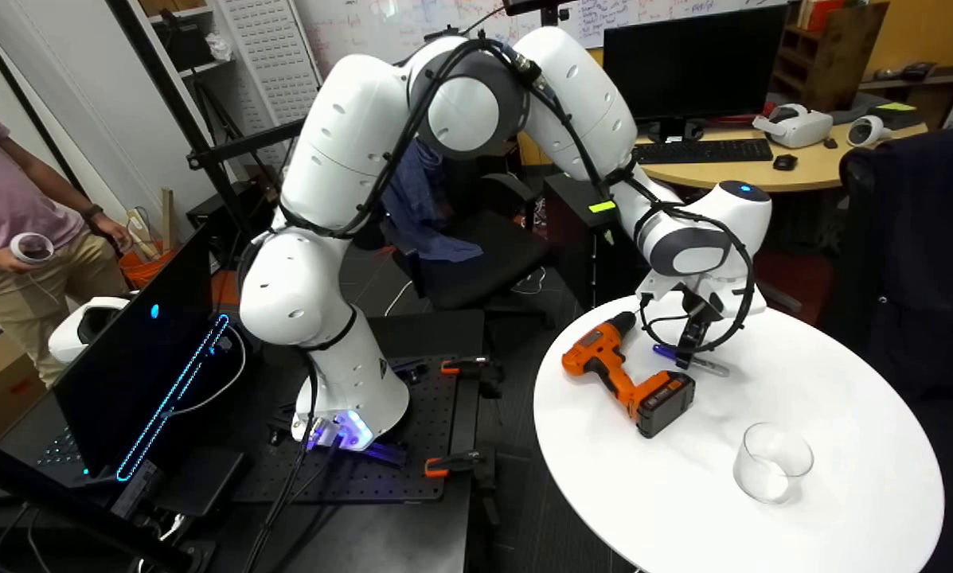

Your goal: Put the pen inside the glass cup, remove the pen from the glass cup

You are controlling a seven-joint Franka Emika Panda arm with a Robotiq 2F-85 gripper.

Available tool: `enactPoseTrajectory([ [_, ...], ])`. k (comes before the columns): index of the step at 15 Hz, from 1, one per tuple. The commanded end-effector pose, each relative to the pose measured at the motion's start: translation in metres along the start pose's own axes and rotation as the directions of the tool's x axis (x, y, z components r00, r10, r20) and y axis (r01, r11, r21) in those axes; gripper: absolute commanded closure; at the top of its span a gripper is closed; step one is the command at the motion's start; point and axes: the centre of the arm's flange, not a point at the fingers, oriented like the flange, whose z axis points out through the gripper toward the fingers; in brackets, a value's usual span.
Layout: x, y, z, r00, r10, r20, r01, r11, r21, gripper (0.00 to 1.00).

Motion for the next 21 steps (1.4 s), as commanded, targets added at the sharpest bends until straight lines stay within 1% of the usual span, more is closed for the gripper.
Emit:
enactPoseTrajectory([
  [1,0.006,-0.006,-0.001,1.000,-0.009,-0.003,0.009,1.000,-0.011,0.25],
  [3,0.006,-0.006,0.000,1.000,-0.010,-0.004,0.010,1.000,-0.011,0.36],
  [4,0.007,-0.007,0.000,1.000,-0.009,-0.003,0.009,1.000,-0.011,0.46],
  [5,0.007,-0.007,0.000,1.000,-0.009,-0.004,0.009,1.000,-0.011,0.53],
  [6,0.007,-0.007,0.000,1.000,-0.009,-0.004,0.009,1.000,-0.011,0.57],
  [7,0.008,-0.007,0.000,1.000,-0.009,-0.005,0.009,1.000,-0.012,0.73],
  [8,0.008,-0.007,0.000,1.000,-0.009,-0.005,0.009,1.000,-0.013,0.81],
  [9,0.008,-0.007,0.001,1.000,-0.008,-0.006,0.008,1.000,-0.013,0.82],
  [11,0.008,-0.007,0.001,1.000,-0.008,-0.007,0.008,1.000,-0.014,0.96],
  [12,0.008,-0.007,0.000,1.000,-0.008,-0.009,0.008,1.000,-0.014,0.97],
  [13,0.008,-0.007,0.000,1.000,-0.008,-0.009,0.008,1.000,-0.014,0.94],
  [16,0.006,-0.007,-0.005,1.000,-0.004,-0.022,0.004,1.000,-0.011,0.94],
  [21,0.001,-0.002,-0.031,0.997,0.021,-0.073,-0.021,1.000,-0.001,0.94],
])
